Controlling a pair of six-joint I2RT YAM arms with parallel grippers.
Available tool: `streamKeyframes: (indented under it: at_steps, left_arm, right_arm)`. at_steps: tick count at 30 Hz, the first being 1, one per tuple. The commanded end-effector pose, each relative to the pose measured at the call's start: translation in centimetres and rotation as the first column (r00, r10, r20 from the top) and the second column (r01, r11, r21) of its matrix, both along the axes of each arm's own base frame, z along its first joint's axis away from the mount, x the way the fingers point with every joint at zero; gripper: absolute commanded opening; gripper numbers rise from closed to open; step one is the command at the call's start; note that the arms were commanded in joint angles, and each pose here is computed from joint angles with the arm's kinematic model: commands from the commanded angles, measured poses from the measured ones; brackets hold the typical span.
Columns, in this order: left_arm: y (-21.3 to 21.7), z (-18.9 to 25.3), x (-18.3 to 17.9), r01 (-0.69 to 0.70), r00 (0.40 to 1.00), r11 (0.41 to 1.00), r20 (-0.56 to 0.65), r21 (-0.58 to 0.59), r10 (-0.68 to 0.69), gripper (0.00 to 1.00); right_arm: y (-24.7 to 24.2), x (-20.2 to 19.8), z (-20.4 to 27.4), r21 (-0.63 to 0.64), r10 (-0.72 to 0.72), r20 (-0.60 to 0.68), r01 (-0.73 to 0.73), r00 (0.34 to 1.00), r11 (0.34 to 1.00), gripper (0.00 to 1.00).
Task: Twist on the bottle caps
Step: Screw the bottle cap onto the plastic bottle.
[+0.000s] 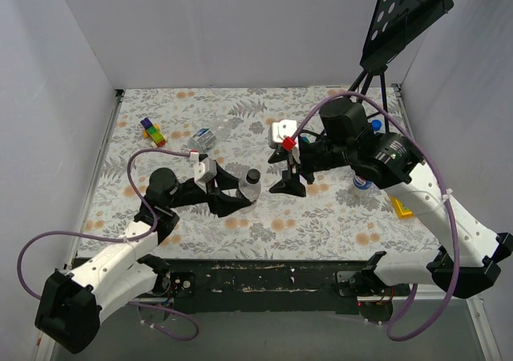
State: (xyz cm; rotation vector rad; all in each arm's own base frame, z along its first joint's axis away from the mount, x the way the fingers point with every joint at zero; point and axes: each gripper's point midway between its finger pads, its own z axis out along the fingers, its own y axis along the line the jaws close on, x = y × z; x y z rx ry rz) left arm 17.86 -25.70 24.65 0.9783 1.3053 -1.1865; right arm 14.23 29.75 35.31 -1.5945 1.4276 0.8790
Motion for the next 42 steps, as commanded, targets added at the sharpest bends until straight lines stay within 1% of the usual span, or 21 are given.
streamKeyframes:
  at_steps: [1, 4, 10, 17, 25, 31, 34, 36, 38, 41, 42]
  left_arm:
    - [-0.5, 0.6, -1.2, 0.109, 0.994, 0.994, 0.009, 0.013, -0.109, 0.0]
    - [-0.7, 0.3, -1.5, 0.136, 0.991, 0.99, -0.006, 0.025, -0.136, 0.0]
    - [-0.6, 0.4, -1.7, 0.145, 0.989, 0.989, -0.001, 0.029, -0.145, 0.0]
    - [-0.6, 0.4, -1.8, 0.152, 0.988, 0.988, 0.001, 0.029, -0.152, 0.0]
    - [-0.6, 0.6, -1.9, 0.16, 0.987, 0.987, 0.003, 0.023, -0.16, 0.0]
    - [-0.6, 0.7, -2.0, 0.167, 0.986, 0.986, 0.006, 0.017, -0.167, 0.0]
    - [-0.6, 0.9, -2.0, 0.161, 0.987, 0.987, 0.011, 0.012, -0.161, 0.0]
    - [-0.6, 1.1, -1.7, 0.135, 0.99, 0.991, 0.026, 0.003, -0.135, 0.0]
    - [-0.4, 1.5, -1.1, 0.091, 0.995, 0.996, 0.049, -0.015, -0.09, 0.0]
    - [0.2, 3.0, 0.6, -0.037, 0.994, 0.998, 0.105, -0.05, 0.042, 0.0]
    - [0.4, 3.6, 1.7, -0.106, 0.986, 0.992, 0.121, -0.062, 0.113, 0.0]
  right_arm:
    - [0.9, 0.0, 2.8, 0.058, 0.077, 0.09, -0.083, 0.993, 0.995, 0.76]
    - [1.6, 0.0, 3.0, 0.054, 0.124, 0.093, -0.13, 0.988, 0.99, 0.74]
    - [2.7, -0.4, 2.0, 0.024, 0.209, 0.049, -0.211, 0.977, 0.977, 0.69]
    - [3.0, -0.3, 0.4, -0.021, 0.24, -0.004, -0.24, 0.971, 0.971, 0.61]
    - [3.3, -0.3, -0.5, -0.037, 0.253, -0.035, -0.254, 0.967, 0.966, 0.47]
    - [3.5, -0.3, -0.9, -0.043, 0.26, -0.054, -0.263, 0.964, 0.964, 0.44]
    - [3.5, -0.1, -1.0, -0.049, 0.252, -0.061, -0.255, 0.966, 0.966, 0.34]
    - [3.6, 0.1, -1.3, -0.06, 0.231, -0.079, -0.236, 0.97, 0.97, 0.28]
    - [3.7, 0.6, -1.8, -0.082, 0.183, -0.109, -0.192, 0.977, 0.978, 0.25]
    - [3.7, 1.8, -2.3, -0.126, 0.063, -0.149, -0.083, 0.987, 0.989, 0.15]
    - [3.8, 2.2, -2.5, -0.135, 0.021, -0.156, -0.043, 0.988, 0.99, 0.11]
